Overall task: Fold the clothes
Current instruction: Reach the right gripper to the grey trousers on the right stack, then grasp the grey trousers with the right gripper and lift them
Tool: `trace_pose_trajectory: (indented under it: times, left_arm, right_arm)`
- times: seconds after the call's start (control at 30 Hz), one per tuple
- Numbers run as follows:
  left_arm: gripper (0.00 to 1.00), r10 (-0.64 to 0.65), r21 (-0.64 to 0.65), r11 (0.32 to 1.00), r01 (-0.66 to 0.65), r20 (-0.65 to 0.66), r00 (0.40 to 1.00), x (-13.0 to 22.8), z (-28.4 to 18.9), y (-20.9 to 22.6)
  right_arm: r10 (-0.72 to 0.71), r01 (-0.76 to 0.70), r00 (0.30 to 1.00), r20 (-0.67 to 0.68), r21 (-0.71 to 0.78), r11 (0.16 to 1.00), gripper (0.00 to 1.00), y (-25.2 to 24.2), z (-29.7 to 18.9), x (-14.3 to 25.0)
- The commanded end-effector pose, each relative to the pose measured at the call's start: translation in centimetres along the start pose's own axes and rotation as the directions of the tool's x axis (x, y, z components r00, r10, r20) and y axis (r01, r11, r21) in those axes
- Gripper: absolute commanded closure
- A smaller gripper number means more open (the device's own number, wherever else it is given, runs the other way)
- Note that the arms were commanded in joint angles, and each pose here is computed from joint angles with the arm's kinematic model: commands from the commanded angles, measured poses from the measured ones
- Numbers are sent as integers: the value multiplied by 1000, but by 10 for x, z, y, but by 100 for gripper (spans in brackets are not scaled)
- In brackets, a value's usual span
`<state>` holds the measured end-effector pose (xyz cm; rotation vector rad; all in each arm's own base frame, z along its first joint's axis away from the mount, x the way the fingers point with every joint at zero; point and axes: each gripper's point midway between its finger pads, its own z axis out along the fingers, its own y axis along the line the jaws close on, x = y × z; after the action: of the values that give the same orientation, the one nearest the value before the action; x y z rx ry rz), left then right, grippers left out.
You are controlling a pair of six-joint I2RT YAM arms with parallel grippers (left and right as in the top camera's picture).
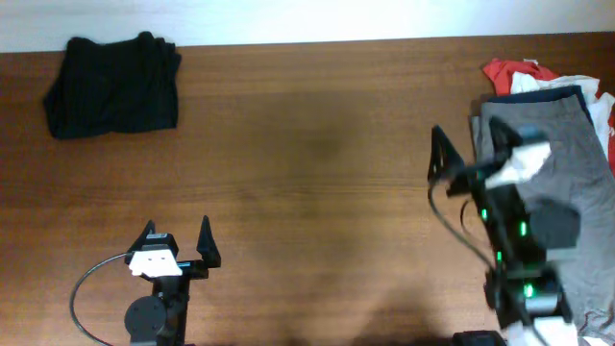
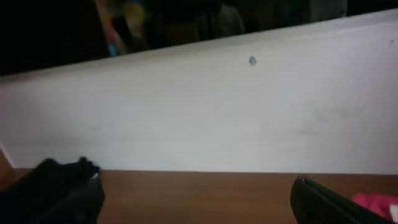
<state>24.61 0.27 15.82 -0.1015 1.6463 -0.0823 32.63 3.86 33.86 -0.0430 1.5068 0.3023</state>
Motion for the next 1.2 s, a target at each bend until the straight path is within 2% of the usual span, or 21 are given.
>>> trace_pose_trajectory:
  times: [0.0, 0.03, 0.1, 0.13, 0.2, 0.23, 0.3, 0.33, 0.43, 0.47, 0.5, 0.57, 0.73, 0.8, 0.9, 1.03, 1.1, 1.17]
  left_arm:
    - [1, 15, 7, 1000, -15, -1, 1000, 2, 0, -1]
    - [1, 15, 7, 1000, -15, -1, 1000, 2, 0, -1]
    - [1, 15, 7, 1000, -15, -1, 1000, 2, 0, -1]
    - [1, 15, 7, 1000, -15, -1, 1000, 2, 0, -1]
    - [1, 15, 7, 1000, -15, -1, 1000, 2, 0, -1]
    - [1, 15, 7, 1000, -15, -1, 1000, 2, 0, -1]
    - [1, 15, 7, 1000, -15, -1, 1000, 2, 0, -1]
    - [1, 15, 7, 1000, -15, -1, 1000, 2, 0, -1]
    - [1, 15, 7, 1000, -15, -1, 1000, 2, 0, -1]
    - [1, 15, 7, 1000, -15, -1, 1000, 2, 0, -1]
    - [1, 15, 7, 1000, -15, -1, 1000, 2, 0, -1]
    - [1, 15, 7, 1000, -15, -1, 1000, 2, 0, -1]
    - [1, 15, 7, 1000, -15, -1, 1000, 2, 0, -1]
    - [1, 15, 7, 1000, -15, -1, 1000, 2, 0, -1]
    - [1, 15, 7, 1000, -15, -1, 1000, 2, 0, -1]
    - [1, 15, 7, 1000, -15, -1, 1000, 2, 0, -1]
    - [1, 15, 7, 1000, -15, -1, 1000, 2, 0, -1]
    - [1, 15, 7, 1000, -15, -1, 1000, 2, 0, -1]
  right_arm:
    - [-128, 134, 984, -121, 47, 990, 1, -17, 56, -19]
    - [-133, 150, 973, -190, 80, 985, 1, -28, 71, -15]
    - [-163, 249, 900, -404, 168, 954, 1, -60, 100, 3]
    - [-167, 312, 834, -526, 199, 929, 1, -77, 106, 16]
    - [-125, 356, 722, -680, 212, 910, 1, -100, 111, 39]
    - [-67, 347, 627, -776, 200, 916, 1, -114, 112, 66]
    - [-4, 339, 506, -863, 194, 921, 1, -130, 109, 101]
    - [9, 338, 472, -882, 190, 922, 1, -134, 110, 116]
    - [4, 347, 488, -873, 198, 917, 1, -139, 117, 118]
    - [9, 392, 480, -877, 224, 892, 1, -151, 118, 122]
    - [39, 461, 427, -903, 255, 850, 1, -174, 114, 140]
    - [68, 508, 340, -938, 244, 826, 1, -190, 110, 176]
    - [110, 589, 249, -962, 241, 771, 1, -221, 104, 219]
    - [121, 619, 182, -976, 210, 757, 1, -235, 94, 236]
    - [147, 612, 155, -977, 211, 762, 0, -246, 89, 254]
    - [158, 609, 113, -981, 194, 769, 9, -249, 84, 274]
    - [164, 607, 84, -983, 181, 774, 10, -249, 79, 283]
    - [165, 610, 83, -983, 181, 771, 15, -251, 79, 286]
